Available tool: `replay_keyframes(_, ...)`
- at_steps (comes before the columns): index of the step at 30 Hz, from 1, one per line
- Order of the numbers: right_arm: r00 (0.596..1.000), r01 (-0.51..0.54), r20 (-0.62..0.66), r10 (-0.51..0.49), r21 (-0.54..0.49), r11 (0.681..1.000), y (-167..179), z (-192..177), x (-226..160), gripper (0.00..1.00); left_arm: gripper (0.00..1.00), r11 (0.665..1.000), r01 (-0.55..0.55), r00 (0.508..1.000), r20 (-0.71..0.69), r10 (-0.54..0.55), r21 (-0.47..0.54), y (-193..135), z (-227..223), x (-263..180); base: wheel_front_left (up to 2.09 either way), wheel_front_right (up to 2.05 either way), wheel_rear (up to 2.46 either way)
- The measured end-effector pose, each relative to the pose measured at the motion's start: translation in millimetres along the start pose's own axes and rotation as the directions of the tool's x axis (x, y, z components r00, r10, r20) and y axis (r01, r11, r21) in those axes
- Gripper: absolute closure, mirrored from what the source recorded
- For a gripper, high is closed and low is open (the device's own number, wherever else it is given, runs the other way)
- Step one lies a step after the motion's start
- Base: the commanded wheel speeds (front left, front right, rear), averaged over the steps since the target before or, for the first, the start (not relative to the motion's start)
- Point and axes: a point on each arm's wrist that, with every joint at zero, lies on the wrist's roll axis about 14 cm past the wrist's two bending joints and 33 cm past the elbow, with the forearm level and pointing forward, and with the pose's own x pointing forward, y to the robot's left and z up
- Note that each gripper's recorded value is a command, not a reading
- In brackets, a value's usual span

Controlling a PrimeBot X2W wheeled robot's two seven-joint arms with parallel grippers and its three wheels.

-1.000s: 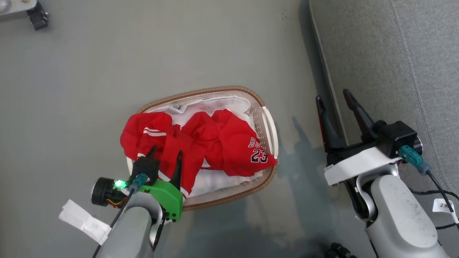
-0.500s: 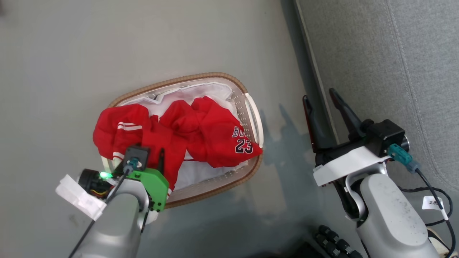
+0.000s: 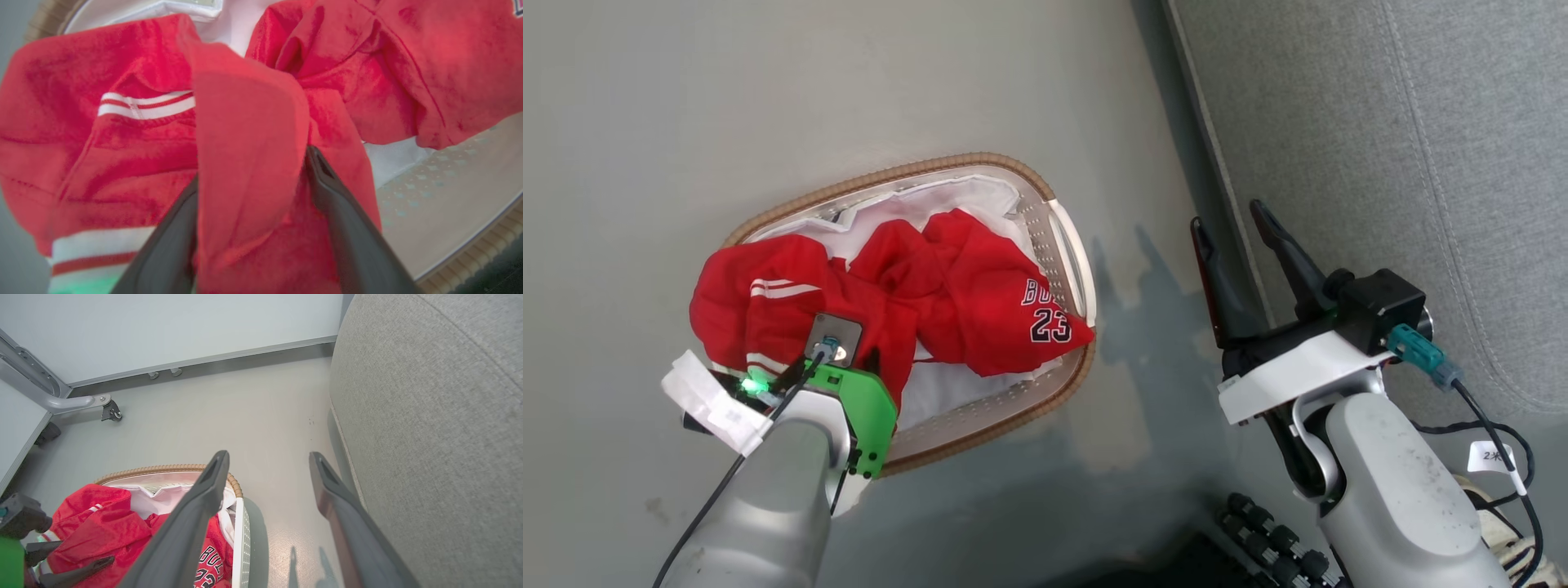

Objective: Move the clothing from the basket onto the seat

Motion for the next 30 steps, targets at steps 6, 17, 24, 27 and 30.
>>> replay_keyframes(6,1.0,0.004,0.001,-0.004,0.006,1.0,0.2,1.8,-2.6,0.0,1.0,1.0,0.009,1.0,0.006,-0.009,0.015,-5.0,1.8,-2.8,0.0,0.0,0.0)
replay_keyframes(17,1.0,-0.001,0.024,0.0,0.018,1.0,7.1,14.8,-22.5,0.0,1.0,1.0,-0.001,0.989,0.145,0.004,-0.021,-14.4,18.7,-36.9,0.0,0.0,0.0)
replay_keyframes(24,0.998,-0.031,0.054,0.03,0.016,0.999,19.1,27.9,-42.1,0.0,1.0,0.998,0.01,0.96,0.281,0.008,-0.066,-27.4,44.0,-72.7,0.0,0.0,0.0)
replay_keyframes(27,0.997,-0.038,0.066,0.036,0.017,0.999,22.7,32.6,-52.8,0.0,1.0,0.996,0.001,0.935,0.354,0.029,-0.084,-30.5,60.2,-90.8,0.0,0.0,0.0)
replay_keyframes(30,0.996,-0.049,0.081,0.047,0.019,0.999,28.6,37.2,-64.8,0.0,1.0,0.995,-0.015,0.905,0.421,0.057,-0.102,-31.8,72.5,-111.8,0.0,0.0,0.0)
